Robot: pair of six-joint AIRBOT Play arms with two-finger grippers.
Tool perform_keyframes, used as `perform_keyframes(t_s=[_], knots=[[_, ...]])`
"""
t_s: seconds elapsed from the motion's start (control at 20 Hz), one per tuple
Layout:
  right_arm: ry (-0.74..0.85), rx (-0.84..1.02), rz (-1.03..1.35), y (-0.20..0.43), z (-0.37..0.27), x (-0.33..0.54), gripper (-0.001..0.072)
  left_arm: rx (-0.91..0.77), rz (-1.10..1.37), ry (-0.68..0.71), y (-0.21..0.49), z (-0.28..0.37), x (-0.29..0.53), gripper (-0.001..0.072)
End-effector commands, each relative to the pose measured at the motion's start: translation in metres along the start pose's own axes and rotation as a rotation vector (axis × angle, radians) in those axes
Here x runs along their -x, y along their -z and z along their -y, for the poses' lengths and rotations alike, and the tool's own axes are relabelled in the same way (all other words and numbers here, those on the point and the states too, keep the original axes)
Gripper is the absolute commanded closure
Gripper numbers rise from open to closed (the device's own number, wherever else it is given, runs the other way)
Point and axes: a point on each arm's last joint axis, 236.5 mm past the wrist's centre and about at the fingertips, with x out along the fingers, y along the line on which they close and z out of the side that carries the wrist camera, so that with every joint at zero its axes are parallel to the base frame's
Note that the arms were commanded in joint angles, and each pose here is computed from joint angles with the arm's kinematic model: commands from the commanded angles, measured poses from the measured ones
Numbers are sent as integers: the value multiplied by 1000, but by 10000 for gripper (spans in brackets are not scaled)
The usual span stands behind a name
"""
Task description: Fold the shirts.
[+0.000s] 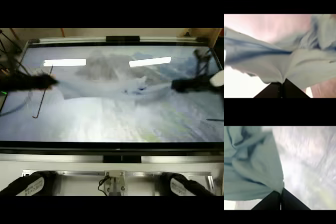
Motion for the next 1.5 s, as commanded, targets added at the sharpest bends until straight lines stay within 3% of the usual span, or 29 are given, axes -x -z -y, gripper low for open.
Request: perform_keyframes(t_s=[0.0,0.1,0.2,0.5,0.7,0.95,1.15,1.35,1.45], knots=[[103,150,613,-121,-37,214,653,-391,587,11,-136,133,201,675],[154,200,1002,-142,-68,361,653,-522,856,24,-145,202,315,675],[155,205,1223,-117,-93,457,653,-574,925,14,-119,229,366,676],[339,172,1122,-47,-71,486,653,-439,794,-133,-63,199,383,676],[311,148,704,-23,-49,387,653,-350,491,-184,-37,151,314,675],[223,73,110,0,-10,217,653,-154,57,-296,9,28,165,675],[91,-39,38,-39,6,68,653,-73,-123,-393,37,-69,57,675],[-93,-263,125,-75,-3,-47,653,4,-221,-396,47,-123,-27,675],[-112,-269,125,-74,-12,-95,652,44,-267,-405,58,-146,-59,674]])
